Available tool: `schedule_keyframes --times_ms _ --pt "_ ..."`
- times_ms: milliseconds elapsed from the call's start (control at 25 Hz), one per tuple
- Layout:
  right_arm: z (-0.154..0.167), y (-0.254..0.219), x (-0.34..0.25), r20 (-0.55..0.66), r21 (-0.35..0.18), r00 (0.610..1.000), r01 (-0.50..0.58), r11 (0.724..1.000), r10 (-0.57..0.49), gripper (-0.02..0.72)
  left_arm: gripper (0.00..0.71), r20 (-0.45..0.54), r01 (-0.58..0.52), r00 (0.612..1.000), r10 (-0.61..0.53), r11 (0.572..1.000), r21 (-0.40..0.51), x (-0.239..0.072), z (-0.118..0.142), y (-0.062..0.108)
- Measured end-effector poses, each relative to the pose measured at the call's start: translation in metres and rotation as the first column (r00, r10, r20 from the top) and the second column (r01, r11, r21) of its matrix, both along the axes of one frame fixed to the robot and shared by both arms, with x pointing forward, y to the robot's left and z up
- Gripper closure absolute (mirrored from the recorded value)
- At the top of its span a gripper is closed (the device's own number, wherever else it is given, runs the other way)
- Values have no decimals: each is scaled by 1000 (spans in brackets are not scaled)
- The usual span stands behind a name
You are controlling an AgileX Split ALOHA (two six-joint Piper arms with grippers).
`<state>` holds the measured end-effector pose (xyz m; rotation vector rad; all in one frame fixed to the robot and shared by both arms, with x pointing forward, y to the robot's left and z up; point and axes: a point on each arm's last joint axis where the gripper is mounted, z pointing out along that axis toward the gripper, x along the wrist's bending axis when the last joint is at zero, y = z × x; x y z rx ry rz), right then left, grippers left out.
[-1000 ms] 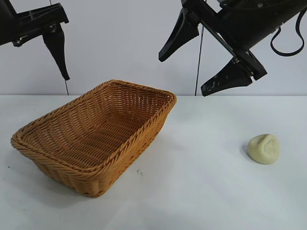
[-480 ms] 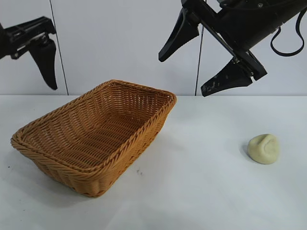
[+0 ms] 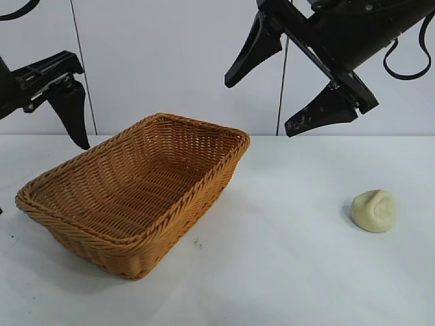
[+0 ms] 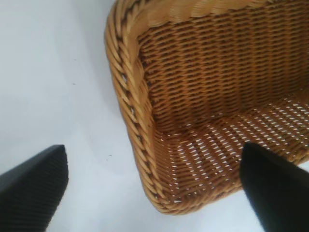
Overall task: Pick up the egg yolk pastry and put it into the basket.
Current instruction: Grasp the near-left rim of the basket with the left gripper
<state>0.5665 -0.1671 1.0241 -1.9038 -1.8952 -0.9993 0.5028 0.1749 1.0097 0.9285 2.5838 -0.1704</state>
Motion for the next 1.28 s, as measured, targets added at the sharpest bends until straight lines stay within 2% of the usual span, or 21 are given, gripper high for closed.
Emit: schedule_keyframes --times_ms 120,600,800,960,1120,1280 --pt "0 0 0 0 0 1000 0 1000 0 9 18 -25 -1 1000 1 1000 12 5 -12 -2" --pt "0 0 0 0 0 1000 -1 1000 1 9 18 -148 -17 989 26 998 67 29 -87 -12" --pt "0 0 0 0 0 1000 -1 1000 1 9 22 -177 -25 983 38 997 74 32 -105 -14" --pt "0 0 0 0 0 1000 -2 1000 2 9 107 -170 -29 985 40 997 70 32 -105 -14" --pt "0 0 0 0 0 1000 -2 1000 2 9 233 -164 -31 986 41 997 68 33 -105 -14" --pt "0 0 0 -2 0 1000 -4 1000 4 9 414 -166 -30 985 41 997 68 33 -105 -14"
